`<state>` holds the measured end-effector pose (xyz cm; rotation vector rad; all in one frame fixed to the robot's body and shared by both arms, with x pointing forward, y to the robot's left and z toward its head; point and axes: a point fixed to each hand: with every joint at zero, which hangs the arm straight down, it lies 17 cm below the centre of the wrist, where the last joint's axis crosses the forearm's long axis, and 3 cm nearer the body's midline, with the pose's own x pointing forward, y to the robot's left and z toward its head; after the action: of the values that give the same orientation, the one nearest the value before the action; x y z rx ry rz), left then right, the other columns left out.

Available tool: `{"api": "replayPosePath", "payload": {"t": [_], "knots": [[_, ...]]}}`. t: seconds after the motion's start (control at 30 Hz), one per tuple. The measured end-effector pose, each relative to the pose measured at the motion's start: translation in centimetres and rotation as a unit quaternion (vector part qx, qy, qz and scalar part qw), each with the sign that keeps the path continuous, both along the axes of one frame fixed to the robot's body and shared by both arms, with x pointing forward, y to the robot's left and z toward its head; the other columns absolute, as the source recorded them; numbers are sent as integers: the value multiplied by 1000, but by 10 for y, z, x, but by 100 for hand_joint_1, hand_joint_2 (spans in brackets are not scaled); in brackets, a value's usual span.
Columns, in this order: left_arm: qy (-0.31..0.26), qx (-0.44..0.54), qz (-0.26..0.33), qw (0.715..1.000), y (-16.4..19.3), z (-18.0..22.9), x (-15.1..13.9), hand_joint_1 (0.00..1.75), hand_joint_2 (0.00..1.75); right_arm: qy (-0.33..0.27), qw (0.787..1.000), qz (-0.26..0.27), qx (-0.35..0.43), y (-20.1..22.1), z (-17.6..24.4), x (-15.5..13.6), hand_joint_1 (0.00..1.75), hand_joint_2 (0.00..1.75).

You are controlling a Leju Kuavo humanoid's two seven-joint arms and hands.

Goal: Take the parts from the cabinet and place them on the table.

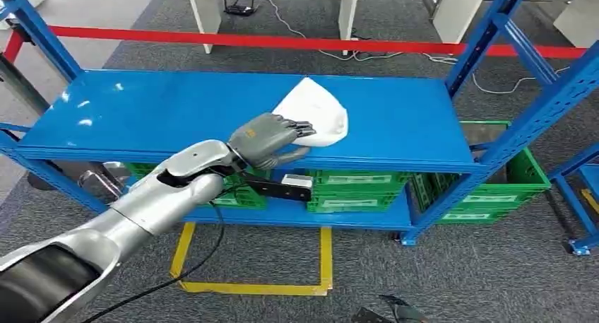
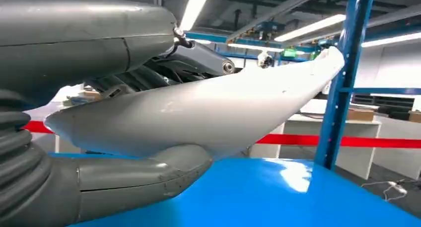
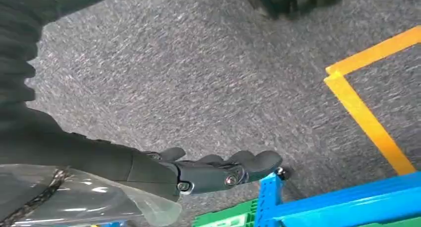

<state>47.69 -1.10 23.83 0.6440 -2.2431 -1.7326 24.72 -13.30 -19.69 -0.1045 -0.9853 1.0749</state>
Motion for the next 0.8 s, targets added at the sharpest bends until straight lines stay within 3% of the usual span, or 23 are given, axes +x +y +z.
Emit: {"api": "replayPosePath", "payload": {"t": [0.8], "knots": [[9,0,3,1000,3,-4,1,175,175,-2,1000,1,-1,-2,1,2,0,175]]}}
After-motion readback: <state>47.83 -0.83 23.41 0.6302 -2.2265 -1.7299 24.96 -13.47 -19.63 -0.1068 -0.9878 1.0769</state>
